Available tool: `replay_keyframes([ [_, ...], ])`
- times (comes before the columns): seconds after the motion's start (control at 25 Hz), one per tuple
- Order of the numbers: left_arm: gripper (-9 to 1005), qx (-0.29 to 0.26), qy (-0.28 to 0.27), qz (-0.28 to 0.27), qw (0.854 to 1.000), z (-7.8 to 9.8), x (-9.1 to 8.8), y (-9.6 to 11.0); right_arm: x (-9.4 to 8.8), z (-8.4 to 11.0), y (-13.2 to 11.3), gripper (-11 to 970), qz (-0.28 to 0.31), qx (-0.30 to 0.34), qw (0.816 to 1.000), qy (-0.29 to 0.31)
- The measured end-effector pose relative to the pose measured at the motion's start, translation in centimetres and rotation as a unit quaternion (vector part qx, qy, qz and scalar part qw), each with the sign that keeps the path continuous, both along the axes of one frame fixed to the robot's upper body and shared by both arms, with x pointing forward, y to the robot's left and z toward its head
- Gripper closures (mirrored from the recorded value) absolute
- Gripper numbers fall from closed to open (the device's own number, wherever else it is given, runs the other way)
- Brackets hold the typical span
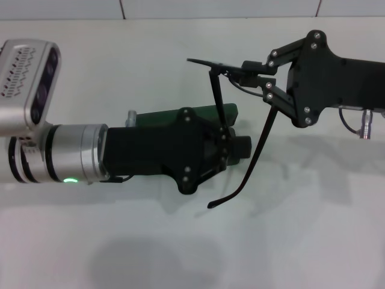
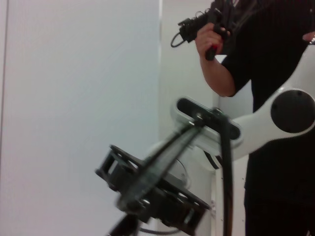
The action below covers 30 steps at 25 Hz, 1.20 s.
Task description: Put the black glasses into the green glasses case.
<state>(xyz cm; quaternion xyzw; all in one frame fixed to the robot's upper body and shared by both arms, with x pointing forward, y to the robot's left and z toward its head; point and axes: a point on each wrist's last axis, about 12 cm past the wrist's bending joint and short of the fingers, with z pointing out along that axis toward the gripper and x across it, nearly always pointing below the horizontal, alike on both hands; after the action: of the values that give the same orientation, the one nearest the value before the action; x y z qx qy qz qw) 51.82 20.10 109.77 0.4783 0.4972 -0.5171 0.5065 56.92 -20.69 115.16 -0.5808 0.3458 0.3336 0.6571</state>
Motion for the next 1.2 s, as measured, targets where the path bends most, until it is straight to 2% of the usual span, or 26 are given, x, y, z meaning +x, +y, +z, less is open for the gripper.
replay_keyframes([
  [1.2,964,-0.027,-0.009,0.033,0.999,0.89,0.94,0.34,-0.24,-0.37,0.39,902,0.015,-0.016,1.0,0.004],
])
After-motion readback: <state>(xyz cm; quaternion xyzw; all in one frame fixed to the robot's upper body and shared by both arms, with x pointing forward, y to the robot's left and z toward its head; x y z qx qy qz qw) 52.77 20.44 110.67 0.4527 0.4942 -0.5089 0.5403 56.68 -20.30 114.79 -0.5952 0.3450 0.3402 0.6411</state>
